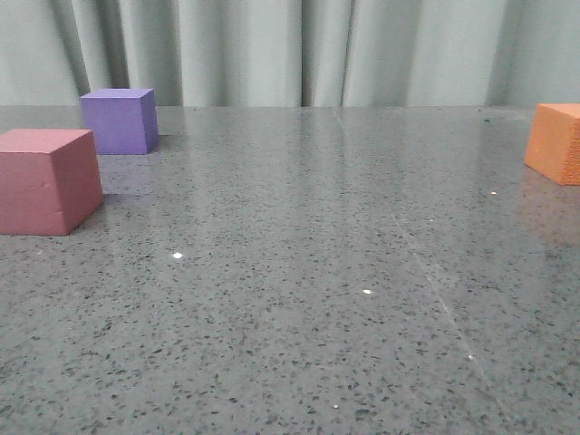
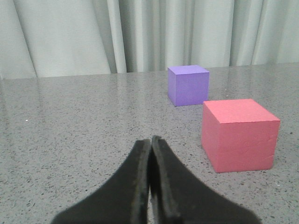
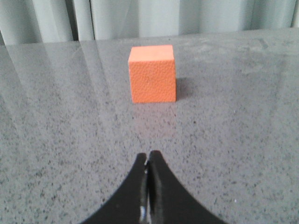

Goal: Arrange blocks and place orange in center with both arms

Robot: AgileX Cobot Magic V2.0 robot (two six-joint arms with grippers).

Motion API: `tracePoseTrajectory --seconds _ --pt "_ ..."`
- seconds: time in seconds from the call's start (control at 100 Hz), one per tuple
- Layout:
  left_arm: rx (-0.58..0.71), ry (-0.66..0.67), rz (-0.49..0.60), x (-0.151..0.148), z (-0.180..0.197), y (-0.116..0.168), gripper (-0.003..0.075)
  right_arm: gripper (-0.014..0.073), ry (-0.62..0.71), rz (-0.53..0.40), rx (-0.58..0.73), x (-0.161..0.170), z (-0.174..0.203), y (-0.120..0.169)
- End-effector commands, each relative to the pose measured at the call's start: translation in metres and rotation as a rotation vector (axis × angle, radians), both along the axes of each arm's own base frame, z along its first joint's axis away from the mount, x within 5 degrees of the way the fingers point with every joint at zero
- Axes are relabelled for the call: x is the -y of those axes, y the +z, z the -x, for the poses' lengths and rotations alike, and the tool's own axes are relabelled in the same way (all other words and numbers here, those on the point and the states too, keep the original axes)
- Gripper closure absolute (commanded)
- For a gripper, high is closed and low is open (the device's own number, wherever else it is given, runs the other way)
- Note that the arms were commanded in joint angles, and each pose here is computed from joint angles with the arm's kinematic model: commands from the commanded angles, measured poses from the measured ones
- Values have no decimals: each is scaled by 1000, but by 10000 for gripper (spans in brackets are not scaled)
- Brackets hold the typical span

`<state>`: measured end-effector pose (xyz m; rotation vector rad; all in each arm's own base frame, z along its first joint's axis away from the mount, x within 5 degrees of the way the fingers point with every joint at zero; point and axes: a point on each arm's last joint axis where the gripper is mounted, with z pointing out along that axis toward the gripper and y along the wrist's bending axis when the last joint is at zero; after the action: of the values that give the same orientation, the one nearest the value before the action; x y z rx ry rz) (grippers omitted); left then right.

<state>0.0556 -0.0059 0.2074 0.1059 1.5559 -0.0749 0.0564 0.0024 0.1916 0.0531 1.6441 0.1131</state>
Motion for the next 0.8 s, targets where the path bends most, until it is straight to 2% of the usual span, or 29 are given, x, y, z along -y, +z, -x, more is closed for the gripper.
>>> tracePoseTrajectory --seconds 0.0,0.11,0.19,0.41,0.6,0.67,0.79 --pt "50 -14 16 1 0 -10 739 662 -7 30 192 0 3 20" --pt "50 -14 16 1 0 -10 739 662 -8 41 250 0 5 35" --pt "50 -14 16 1 0 -10 739 662 -10 42 226 1 9 50" --pt "50 -14 16 1 0 -10 739 662 -16 49 -3 2 9 111" --pt "50 -14 16 1 0 -10 739 662 -17 57 -259 1 -23 157" --pt "50 -14 16 1 0 -10 739 662 -17 59 -318 1 -38 172" --pt "50 -14 16 1 0 -10 739 662 -16 60 -340 0 -64 191"
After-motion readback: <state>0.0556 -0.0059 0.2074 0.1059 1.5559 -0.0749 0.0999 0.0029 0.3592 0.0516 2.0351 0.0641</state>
